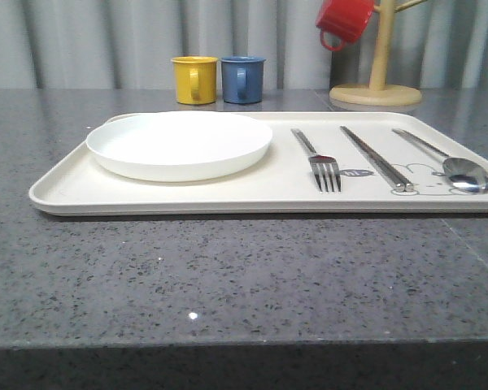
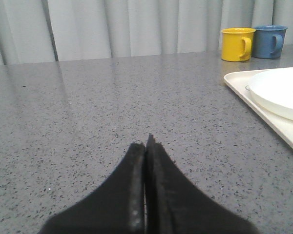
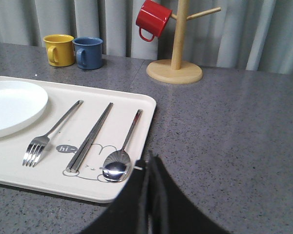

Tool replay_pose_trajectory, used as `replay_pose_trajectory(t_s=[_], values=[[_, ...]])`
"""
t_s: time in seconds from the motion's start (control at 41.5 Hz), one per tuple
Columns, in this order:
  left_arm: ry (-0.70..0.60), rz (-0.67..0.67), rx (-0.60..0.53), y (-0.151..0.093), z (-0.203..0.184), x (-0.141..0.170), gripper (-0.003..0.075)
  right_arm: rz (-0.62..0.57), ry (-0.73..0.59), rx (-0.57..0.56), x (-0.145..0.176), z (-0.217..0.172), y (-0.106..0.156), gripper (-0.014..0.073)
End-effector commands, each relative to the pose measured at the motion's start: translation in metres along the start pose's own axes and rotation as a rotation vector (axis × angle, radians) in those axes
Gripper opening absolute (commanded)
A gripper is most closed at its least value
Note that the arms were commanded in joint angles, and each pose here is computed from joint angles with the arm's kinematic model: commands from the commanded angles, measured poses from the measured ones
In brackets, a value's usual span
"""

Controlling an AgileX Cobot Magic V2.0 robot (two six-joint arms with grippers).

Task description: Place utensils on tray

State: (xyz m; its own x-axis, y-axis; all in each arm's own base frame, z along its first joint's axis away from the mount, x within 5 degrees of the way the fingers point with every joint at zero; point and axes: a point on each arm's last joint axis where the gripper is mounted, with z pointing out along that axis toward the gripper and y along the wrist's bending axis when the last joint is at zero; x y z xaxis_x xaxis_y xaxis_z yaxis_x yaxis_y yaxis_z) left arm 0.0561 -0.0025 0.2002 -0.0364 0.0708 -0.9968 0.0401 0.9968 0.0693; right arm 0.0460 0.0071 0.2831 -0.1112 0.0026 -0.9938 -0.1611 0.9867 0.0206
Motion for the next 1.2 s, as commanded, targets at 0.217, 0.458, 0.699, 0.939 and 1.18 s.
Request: replay_pose_trajectory(t_s=[0.217, 0.458, 0.699, 0.939, 1.18], values=[[-0.108, -0.016, -0.008, 0.001, -0.002, -0.008, -0.0019, -0.019, -0.085, 0.004, -0.014, -0.001, 0.0, -0.0068], [-0.108, -0.017, -0.008, 0.001, -0.002, -0.008, -0.0019, -0.036, -0.094, 0.045, -0.002, 0.005, -0.002, -0.0068], [-0.108, -0.017, -0.008, 0.001, -0.002, -0.008, -0.0019, -0.022, -0.107, 0.134, 0.037, 0.014, -0.008, -0.0068], [-0.108, -0.017, -0.008, 0.001, -0.002, -0.008, -0.0019, -0.043, -0.099, 0.165, 0.067, 0.012, -0.009, -0.0068], [-0.108, -0.017, -0.008, 0.001, -0.002, -0.008, -0.0019, -0.036, -0.037, 0.167, 0.09, 0.018, -0.01, -0.0068]])
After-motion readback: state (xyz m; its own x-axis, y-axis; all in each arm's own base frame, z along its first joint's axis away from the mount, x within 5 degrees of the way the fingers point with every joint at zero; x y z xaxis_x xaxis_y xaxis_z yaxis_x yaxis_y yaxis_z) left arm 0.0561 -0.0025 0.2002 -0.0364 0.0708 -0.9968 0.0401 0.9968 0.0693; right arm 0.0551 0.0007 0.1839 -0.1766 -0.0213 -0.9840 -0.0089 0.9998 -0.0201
